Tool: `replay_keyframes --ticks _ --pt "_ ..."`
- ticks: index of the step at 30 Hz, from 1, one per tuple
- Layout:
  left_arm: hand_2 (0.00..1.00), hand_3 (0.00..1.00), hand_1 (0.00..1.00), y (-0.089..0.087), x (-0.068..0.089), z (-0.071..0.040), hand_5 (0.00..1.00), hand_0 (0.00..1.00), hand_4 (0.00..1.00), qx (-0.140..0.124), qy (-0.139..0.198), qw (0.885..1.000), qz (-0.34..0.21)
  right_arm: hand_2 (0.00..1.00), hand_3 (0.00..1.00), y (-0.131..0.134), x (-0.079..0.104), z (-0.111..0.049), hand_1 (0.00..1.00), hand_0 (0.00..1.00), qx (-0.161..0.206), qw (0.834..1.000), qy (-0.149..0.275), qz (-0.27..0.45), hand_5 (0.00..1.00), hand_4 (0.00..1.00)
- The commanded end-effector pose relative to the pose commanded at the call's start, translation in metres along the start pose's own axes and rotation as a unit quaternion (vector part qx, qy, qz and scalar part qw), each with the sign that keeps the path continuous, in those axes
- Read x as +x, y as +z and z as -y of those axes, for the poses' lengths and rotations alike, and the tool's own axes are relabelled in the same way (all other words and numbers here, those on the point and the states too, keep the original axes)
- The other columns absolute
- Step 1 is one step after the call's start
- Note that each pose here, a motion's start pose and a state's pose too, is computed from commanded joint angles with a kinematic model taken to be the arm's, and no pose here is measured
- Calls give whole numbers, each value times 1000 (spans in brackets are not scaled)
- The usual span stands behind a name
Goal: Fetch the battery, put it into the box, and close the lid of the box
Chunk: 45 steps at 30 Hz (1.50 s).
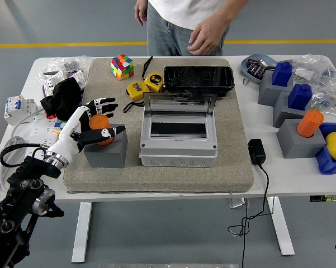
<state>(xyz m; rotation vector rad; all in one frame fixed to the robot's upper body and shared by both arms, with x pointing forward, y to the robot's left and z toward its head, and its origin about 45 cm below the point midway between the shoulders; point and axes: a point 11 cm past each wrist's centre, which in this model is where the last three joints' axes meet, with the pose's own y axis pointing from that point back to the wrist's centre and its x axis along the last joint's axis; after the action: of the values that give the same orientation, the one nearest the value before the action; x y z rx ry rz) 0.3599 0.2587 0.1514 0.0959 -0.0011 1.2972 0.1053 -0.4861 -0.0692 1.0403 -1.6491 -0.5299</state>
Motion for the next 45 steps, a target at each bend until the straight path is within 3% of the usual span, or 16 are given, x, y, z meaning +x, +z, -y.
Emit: replay_keyframes --ticks 19,20,25,26,31,32,37,38,43,44,45 --pt "601 632 687 -3 -1 0 2 634 998 3 6 1000 1 857 895 -2 2 1 901 904 2 1000 4 5 998 998" --pt "509 522 608 -3 -1 0 2 520 998 4 7 1000 1 857 894 -2 3 1 900 904 2 1000 4 5 998 998" --pt "509 522 608 -4 -1 0 2 520 998 5 6 1000 3 857 894 -2 3 1 900 904 2 1000 4 6 998 998" --pt "421 411 505 -4 -1 0 2 450 998 5 6 1000 4 857 894 -2 3 1 900 904 2 1000 4 7 998 998" --pt "421 411 505 -4 -1 0 2 450 998 6 10 1000 5 857 894 -2 4 1 900 904 2 1000 6 8 998 998" --pt "349 311 393 -4 -1 0 2 303 998 5 11 1000 5 857 894 -2 4 1 901 904 2 1000 6 8 998 998" --pt "349 311 393 -5 0 0 2 303 998 4 16 1000 7 857 894 -2 5 1 901 904 1 1000 7 8 998 998" --pt "298 262 306 -5 0 -1 2 170 998 4 16 1000 7 857 894 -2 5 1 903 904 1 1000 7 8 998 998" --pt "298 262 306 -7 0 -1 2 170 998 7 18 1000 12 857 894 -2 5 1 903 904 2 1000 7 9 998 998" --pt "257 213 242 -7 -1 -1 2 150 998 7 19 1000 13 857 894 -2 5 1 902 905 1 1000 8 9 998 998" --pt "257 213 242 -7 -1 -1 2 150 998 7 19 1000 13 857 894 -2 5 1 902 905 1 1000 8 9 998 998"
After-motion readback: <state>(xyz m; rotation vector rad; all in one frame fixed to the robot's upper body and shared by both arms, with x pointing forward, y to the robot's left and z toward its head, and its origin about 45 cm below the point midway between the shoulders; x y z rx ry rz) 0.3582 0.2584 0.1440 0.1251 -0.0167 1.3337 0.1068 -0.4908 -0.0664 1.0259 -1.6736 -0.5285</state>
